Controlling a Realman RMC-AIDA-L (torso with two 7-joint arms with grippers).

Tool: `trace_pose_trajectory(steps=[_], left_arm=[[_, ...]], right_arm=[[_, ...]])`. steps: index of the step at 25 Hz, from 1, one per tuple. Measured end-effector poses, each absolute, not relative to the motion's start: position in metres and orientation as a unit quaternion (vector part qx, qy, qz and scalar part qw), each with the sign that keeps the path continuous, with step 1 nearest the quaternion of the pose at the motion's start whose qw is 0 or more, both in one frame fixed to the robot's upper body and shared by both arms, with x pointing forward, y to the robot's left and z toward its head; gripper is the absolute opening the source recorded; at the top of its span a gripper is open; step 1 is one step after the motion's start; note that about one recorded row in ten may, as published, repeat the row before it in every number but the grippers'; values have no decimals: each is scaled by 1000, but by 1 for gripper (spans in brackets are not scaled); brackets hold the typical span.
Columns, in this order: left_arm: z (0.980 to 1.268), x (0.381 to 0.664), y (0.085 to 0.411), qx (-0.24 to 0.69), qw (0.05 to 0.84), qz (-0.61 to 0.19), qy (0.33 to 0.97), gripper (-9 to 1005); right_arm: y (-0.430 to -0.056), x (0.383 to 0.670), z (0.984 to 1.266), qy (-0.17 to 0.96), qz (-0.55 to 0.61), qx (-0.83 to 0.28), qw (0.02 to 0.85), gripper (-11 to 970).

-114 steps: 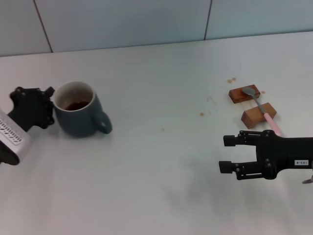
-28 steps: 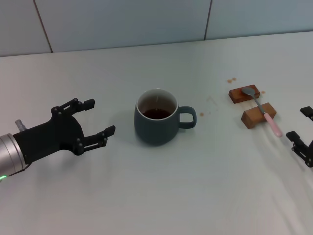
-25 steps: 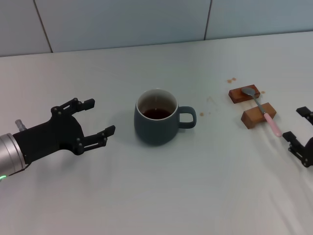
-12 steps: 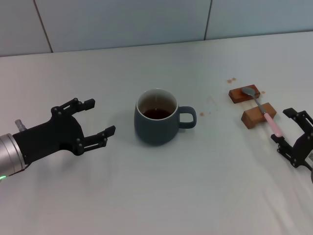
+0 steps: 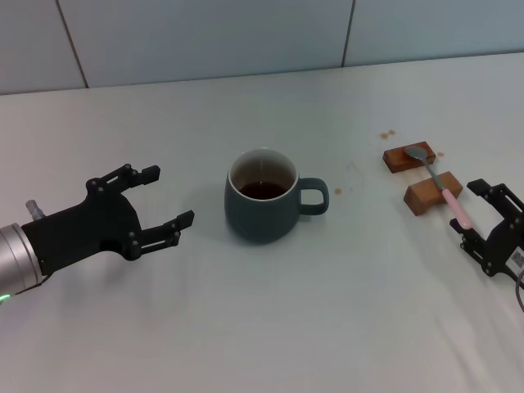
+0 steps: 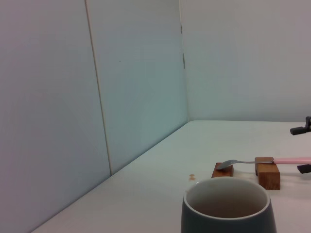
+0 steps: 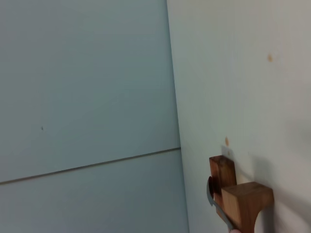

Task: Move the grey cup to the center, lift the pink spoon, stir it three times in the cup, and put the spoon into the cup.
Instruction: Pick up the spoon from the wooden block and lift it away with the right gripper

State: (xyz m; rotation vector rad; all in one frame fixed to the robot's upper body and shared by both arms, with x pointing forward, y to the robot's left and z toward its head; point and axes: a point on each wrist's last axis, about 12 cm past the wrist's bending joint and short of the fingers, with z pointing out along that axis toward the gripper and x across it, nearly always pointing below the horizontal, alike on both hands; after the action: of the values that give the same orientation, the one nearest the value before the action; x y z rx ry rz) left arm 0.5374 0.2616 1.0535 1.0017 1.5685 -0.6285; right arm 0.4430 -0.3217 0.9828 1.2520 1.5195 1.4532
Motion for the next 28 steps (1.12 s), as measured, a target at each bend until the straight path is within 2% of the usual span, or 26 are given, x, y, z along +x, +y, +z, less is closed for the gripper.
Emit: trace_pose_trajectory(steps=[3, 10, 12, 23, 28], left_arm=[[1053, 537, 262, 424, 555, -267, 664, 850], [1053, 537, 262, 424, 555, -267, 664, 851], [1053, 537, 262, 424, 555, -267, 664, 851], [1053, 536, 262, 426, 556, -265, 663, 851], [1053, 536, 263, 424, 558, -265, 662, 851]], right_arm=[[-323, 442, 982, 583, 556, 484, 341, 795], [-322, 444, 982, 585, 554, 485, 340, 588], [-322, 444, 981, 586, 553, 485, 339, 419], [-318, 446, 980, 600, 552, 474, 332, 411], [-319, 444, 981, 621, 542, 447, 348, 305]])
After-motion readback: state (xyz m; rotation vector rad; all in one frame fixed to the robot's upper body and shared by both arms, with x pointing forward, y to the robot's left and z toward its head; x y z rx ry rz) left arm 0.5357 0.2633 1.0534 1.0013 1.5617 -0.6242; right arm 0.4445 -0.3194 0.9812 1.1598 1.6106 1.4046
